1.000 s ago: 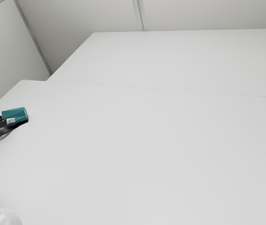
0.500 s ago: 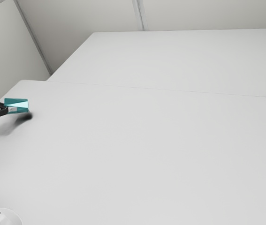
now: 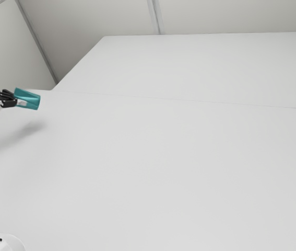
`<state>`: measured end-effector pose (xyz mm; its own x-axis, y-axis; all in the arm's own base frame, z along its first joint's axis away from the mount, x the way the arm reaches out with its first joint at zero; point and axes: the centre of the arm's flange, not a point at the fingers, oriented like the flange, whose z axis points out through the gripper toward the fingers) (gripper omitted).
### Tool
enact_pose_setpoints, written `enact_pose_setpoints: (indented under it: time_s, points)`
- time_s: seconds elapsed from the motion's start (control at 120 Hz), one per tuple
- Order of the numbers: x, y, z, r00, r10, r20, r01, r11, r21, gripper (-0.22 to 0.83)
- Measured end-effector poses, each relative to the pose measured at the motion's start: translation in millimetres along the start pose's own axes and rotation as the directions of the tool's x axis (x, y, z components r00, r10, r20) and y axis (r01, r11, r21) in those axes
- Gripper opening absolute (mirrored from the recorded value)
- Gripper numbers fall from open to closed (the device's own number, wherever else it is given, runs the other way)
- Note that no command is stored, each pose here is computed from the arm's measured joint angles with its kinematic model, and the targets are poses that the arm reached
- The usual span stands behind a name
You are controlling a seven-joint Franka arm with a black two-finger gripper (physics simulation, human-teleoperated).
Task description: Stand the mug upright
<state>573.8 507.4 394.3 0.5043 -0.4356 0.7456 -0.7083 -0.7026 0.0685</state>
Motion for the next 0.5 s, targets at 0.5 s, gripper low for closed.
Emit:
enact_pose_setpoints:
  time_s: [0.5]
  points:
    - [185.2, 105.1, 98.9, 0.863, 0.072, 0.501, -0.036, 0.996, -0.08, -0.15]
